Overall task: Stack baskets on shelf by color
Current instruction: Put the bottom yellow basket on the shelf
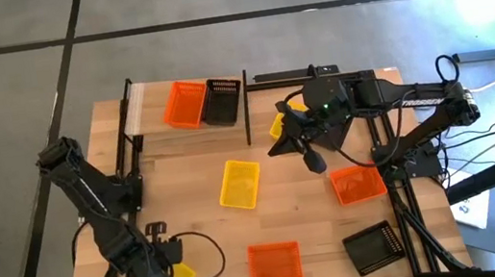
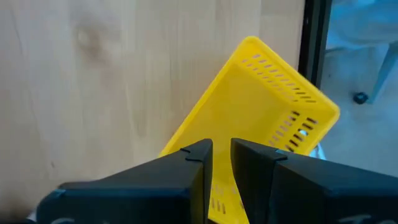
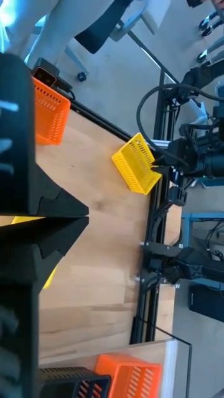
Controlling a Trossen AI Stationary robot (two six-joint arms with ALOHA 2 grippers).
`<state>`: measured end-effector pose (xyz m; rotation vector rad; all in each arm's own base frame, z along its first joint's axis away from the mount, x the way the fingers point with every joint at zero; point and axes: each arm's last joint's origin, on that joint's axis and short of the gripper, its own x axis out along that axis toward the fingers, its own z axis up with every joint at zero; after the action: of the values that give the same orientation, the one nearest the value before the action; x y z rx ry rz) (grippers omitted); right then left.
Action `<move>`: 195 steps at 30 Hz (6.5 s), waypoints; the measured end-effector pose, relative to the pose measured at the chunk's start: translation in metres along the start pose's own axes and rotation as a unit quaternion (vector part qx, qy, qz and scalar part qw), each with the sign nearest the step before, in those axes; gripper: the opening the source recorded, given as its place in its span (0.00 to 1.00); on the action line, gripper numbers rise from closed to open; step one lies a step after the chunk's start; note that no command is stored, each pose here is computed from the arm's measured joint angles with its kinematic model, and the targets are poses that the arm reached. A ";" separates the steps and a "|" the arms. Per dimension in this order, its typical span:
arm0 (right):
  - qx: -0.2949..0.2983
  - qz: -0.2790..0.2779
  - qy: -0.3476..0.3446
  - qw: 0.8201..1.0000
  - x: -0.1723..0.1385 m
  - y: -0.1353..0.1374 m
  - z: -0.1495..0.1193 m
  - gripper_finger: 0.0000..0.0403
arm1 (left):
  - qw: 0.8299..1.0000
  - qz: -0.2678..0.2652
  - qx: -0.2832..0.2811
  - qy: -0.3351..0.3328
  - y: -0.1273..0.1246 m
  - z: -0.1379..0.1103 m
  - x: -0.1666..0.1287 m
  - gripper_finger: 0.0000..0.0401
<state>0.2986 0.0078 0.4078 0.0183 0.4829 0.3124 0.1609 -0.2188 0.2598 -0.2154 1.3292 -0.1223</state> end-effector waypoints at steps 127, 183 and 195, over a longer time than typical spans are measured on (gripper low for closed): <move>0.024 -0.053 0.006 0.998 0.000 -0.003 -0.001 0.00 | 0.986 -0.120 0.043 0.105 0.032 0.025 0.055 0.00; 0.014 -0.300 0.034 0.953 -0.014 -0.014 -0.005 0.00 | 0.676 0.428 -0.560 -0.214 0.280 0.023 -0.222 0.00; 0.014 -0.300 0.037 0.953 -0.014 -0.014 -0.006 0.00 | 0.700 0.427 -0.561 -0.115 0.323 0.043 -0.202 0.00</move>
<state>0.2884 -0.0096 0.4078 -0.1115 0.5434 -0.2920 0.1441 0.1420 0.3885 -0.5855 0.9695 1.5148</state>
